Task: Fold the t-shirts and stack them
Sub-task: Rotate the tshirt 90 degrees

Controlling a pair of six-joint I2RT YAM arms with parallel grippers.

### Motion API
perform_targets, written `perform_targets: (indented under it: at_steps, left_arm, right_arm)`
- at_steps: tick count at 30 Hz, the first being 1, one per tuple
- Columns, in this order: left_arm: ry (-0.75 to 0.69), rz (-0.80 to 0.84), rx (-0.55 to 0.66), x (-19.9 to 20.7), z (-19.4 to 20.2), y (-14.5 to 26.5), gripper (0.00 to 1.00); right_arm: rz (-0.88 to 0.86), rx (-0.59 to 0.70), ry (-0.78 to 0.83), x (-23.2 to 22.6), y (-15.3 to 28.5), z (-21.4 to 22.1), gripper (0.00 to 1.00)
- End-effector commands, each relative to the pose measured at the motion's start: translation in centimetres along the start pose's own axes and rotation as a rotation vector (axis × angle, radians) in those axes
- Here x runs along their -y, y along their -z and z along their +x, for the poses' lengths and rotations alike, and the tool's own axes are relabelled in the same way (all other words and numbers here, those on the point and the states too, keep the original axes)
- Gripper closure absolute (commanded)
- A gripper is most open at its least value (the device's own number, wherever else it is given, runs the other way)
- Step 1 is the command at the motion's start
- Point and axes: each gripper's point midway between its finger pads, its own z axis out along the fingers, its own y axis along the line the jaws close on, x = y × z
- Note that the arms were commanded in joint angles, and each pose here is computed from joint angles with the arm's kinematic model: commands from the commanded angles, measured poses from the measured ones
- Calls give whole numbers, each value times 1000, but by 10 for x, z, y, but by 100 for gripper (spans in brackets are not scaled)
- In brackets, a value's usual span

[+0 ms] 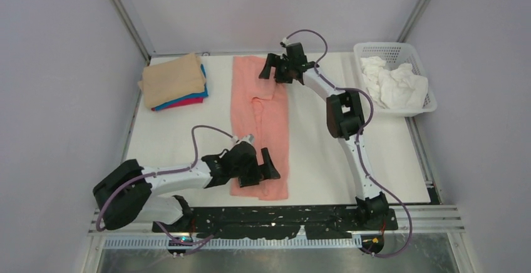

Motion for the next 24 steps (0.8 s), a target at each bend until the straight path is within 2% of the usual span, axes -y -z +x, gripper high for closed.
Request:
perform_targets:
  at_steps: [1,3,7,11,13,14,15,17,18,19,20,21,24]
  left_arm:
    - [-51,-76,-97,1,26,-20,0]
    - [-70,-72,-103,10,25,-21,0]
    - [-107,-115,-30,9,8,-2,0]
    - [-172,-105,35,8,-2,30,0]
    - [-206,-119,58,1,-3,47,0]
    - [-218,-138,71,-6,-4,56,0]
    - [-226,-162,84,-15,-5,63,0]
    - [-243,-216,114,-39,-7,72,0]
    - [-249,-241,118,-50,-6,74,0]
    - [-253,-261,115,-59,-4,76,0]
    - [-255,-280,110,-67,-2,77,0]
    - [-255,-292,104,-72,0,77,0]
    - [-251,-314,101,-80,2,74,0]
  right_arm:
    - [-85,17,63,-48,-6,-4,5]
    - [-68,65,101,-56,2,-23,5]
    - [18,171,186,-64,33,-66,5]
    - [90,294,246,-85,92,-111,5]
    - [94,315,272,-98,121,-119,5]
    - [137,291,264,-87,124,-109,5]
    - [142,326,269,-99,152,-118,5]
    - [248,351,242,-87,191,-109,5]
    - [339,297,232,-59,186,-76,5]
    - [344,359,231,-71,222,-80,5]
    - [421,305,217,-45,217,-38,5]
    - [469,298,208,-31,241,-9,5]
    - [488,293,119,-21,280,57,5]
